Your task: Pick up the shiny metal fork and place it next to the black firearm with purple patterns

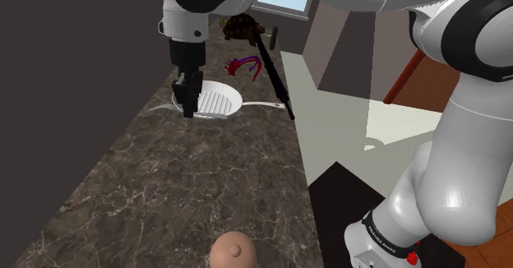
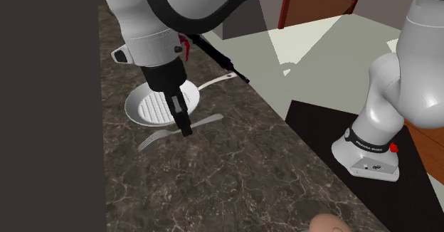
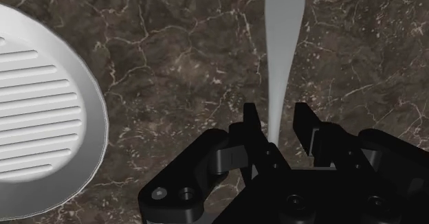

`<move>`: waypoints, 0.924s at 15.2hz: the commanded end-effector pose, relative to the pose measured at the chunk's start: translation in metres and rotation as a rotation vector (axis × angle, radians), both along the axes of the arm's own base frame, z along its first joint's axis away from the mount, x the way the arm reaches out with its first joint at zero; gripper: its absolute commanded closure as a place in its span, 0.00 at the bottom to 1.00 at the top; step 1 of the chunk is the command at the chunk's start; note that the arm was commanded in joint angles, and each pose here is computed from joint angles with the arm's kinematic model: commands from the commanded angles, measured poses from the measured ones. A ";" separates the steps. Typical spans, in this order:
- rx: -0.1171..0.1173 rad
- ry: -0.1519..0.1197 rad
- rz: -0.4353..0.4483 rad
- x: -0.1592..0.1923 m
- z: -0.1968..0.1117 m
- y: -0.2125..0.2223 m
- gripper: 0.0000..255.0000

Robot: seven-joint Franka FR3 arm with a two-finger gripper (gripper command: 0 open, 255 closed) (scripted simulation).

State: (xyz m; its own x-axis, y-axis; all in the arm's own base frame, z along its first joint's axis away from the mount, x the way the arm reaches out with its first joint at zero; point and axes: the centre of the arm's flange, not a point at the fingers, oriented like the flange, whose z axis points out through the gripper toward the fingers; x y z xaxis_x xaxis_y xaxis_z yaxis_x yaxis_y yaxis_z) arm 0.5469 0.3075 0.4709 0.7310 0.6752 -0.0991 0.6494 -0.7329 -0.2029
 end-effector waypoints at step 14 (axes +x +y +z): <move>0.000 0.000 0.000 0.001 0.080 0.000 1.00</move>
State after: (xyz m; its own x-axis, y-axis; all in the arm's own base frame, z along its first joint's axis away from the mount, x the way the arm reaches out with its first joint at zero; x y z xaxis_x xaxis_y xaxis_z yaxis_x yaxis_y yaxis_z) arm 0.5481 0.3076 0.5448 0.7310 0.6752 -0.0991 0.6494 -0.7328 -0.2030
